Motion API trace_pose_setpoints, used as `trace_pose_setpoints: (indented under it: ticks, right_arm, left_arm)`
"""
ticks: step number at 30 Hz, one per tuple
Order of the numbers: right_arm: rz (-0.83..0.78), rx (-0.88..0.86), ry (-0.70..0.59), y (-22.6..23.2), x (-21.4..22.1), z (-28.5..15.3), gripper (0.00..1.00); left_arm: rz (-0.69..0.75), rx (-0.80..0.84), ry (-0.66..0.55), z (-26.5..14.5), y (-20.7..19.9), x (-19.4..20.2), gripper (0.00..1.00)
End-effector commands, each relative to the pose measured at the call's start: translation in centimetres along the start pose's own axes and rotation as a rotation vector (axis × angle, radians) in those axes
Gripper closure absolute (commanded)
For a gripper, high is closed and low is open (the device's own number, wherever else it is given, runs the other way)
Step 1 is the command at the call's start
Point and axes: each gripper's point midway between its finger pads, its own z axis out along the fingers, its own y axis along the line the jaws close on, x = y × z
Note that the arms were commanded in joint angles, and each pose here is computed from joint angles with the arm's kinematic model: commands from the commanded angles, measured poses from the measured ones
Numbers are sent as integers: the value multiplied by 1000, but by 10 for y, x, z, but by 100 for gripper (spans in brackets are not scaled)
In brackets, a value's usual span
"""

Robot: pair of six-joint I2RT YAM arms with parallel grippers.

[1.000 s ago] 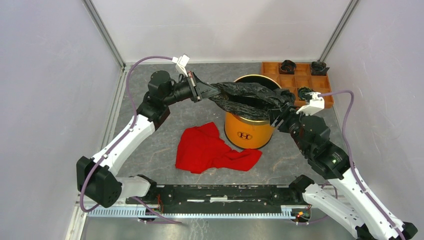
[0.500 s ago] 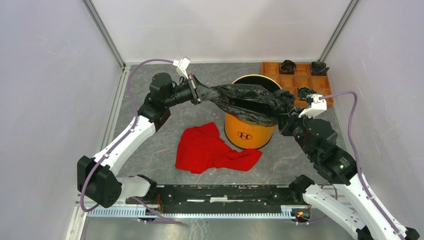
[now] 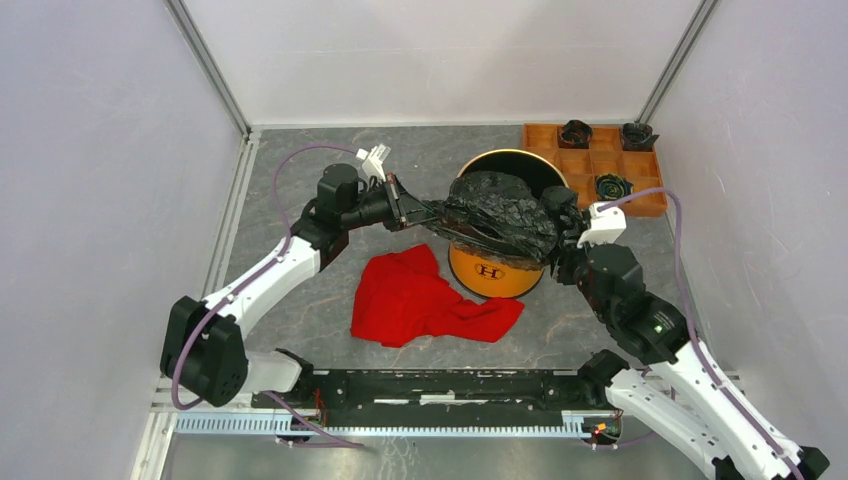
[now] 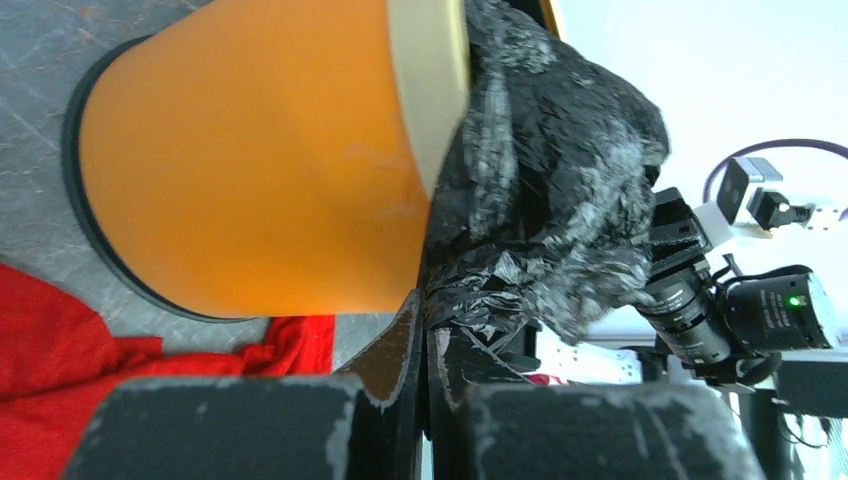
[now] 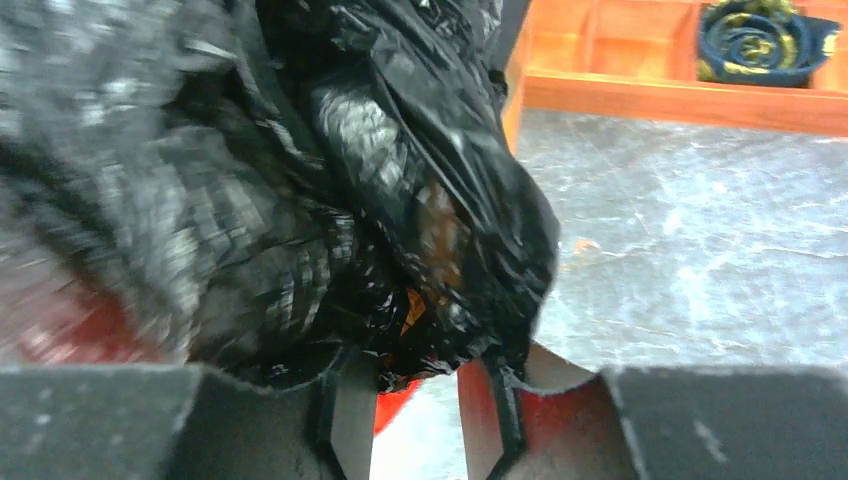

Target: Put the trash bags into the trash bin

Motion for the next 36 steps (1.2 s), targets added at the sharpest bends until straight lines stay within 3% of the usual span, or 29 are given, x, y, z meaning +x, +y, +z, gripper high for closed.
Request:
trace_pose_setpoints:
  ticks: [1, 4, 7, 11, 14, 20, 23, 29, 36]
  right_arm:
    - [-143, 166, -45, -31, 0, 16, 57]
    - [-199, 179, -32, -33, -16, 7, 39]
    - [-238, 80, -17, -20, -33, -14, 18]
    - [-281, -64, 66, -7, -32, -50, 8]
    - [-320, -212, 24, 10, -47, -78, 2]
    - [-542, -554, -40, 71, -61, -77, 2]
    - [-611, -592, -65, 89, -68, -52, 2]
    - [-663, -530, -183, 98, -107, -32, 2]
    - [-742, -276, -137, 68, -107, 3, 4]
  left_arm:
    - [82, -39, -31, 11, 17, -9, 91]
    - [111, -41, -32, 18, 17, -15, 85]
    - [132, -35, -44, 20, 13, -20, 81]
    - [134, -26, -32, 19, 12, -17, 81]
    - [134, -20, -32, 17, 10, -16, 80]
    - [130, -13, -35, 17, 6, -17, 80]
    - [114, -2, -31, 19, 4, -17, 80]
    - [114, 4, -48, 18, -1, -22, 80]
    - [109, 6, -46, 20, -2, -24, 81]
